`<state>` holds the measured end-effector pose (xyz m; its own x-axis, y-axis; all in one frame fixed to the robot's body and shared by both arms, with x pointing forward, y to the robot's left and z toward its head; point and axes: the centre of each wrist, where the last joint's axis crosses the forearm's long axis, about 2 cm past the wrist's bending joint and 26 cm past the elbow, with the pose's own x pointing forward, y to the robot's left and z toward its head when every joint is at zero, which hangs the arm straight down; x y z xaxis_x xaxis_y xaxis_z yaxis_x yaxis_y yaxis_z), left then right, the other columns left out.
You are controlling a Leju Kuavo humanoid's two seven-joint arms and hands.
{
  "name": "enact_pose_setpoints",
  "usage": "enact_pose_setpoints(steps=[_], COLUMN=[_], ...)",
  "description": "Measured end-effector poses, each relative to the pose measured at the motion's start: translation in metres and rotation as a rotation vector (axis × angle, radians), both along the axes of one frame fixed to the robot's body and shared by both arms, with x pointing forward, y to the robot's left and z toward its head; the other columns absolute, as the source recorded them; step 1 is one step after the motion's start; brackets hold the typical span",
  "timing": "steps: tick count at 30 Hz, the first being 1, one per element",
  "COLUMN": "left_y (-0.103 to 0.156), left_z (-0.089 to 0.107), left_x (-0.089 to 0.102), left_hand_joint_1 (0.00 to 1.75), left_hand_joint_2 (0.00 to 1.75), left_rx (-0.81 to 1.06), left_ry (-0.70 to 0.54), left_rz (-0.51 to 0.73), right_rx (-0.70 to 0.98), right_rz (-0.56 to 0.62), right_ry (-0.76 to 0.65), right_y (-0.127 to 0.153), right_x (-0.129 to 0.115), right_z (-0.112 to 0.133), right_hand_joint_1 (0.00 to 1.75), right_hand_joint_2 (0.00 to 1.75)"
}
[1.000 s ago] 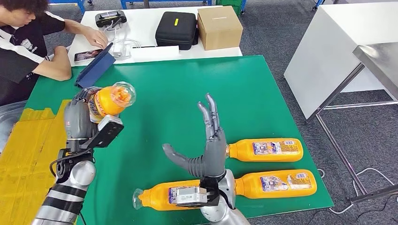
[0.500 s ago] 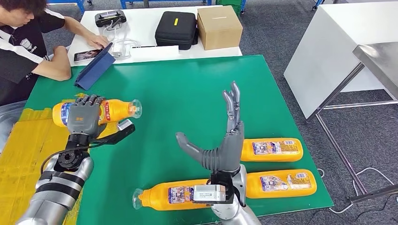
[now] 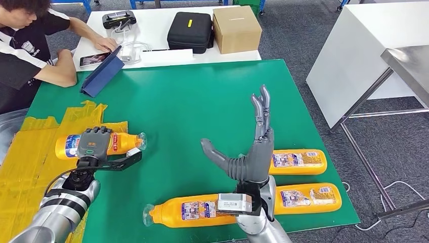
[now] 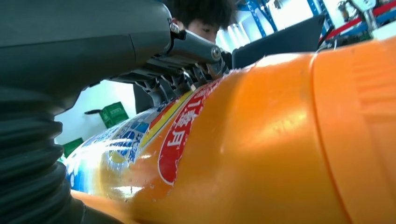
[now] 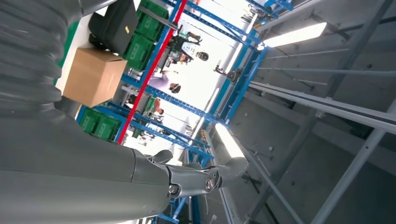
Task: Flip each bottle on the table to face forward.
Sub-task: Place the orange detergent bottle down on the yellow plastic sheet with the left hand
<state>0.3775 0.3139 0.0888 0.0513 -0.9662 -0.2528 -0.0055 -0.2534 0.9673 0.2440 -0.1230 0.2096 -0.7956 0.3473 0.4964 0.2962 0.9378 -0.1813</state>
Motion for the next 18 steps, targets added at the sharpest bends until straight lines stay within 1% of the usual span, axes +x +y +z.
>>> enact_pose_setpoints(steps=[1, 2, 5, 11, 16, 18], left_y=[0.001, 0.002, 0.005, 0.012, 0.016, 0.018], left_z=[0.0, -0.001, -0.005, -0.009, -0.011, -0.013], left_x=[0.0, 0.001, -0.001, -0.006, -0.012, -0.016], left_hand_joint_1=[0.34, 0.0, 0.0, 0.0, 0.0, 0.0], left_hand_joint_2=[1.75, 1.75, 1.75, 1.75, 1.75, 1.75], left_rx=[-0.001, -0.005, -0.038, -0.129, -0.176, -0.199], left_ry=[0.008, 0.016, 0.024, -0.011, -0.029, -0.049], left_rz=[0.006, 0.013, 0.039, 0.12, 0.149, 0.157], right_rx=[-0.002, -0.005, -0.028, -0.137, -0.195, -0.251], right_rz=[-0.003, -0.008, -0.031, -0.12, -0.157, -0.172], right_ry=[0.003, 0.006, 0.019, 0.059, 0.084, 0.114], right_y=[-0.001, -0.001, -0.004, -0.013, -0.022, -0.024], right_x=[0.0, 0.001, 0.001, 0.004, 0.006, 0.006], right_z=[0.0, 0.0, -0.001, -0.003, -0.007, -0.008], right_hand_joint_1=[0.0, 0.0, 0.0, 0.0, 0.0, 0.0], right_hand_joint_2=[1.75, 1.75, 1.75, 1.75, 1.75, 1.75])
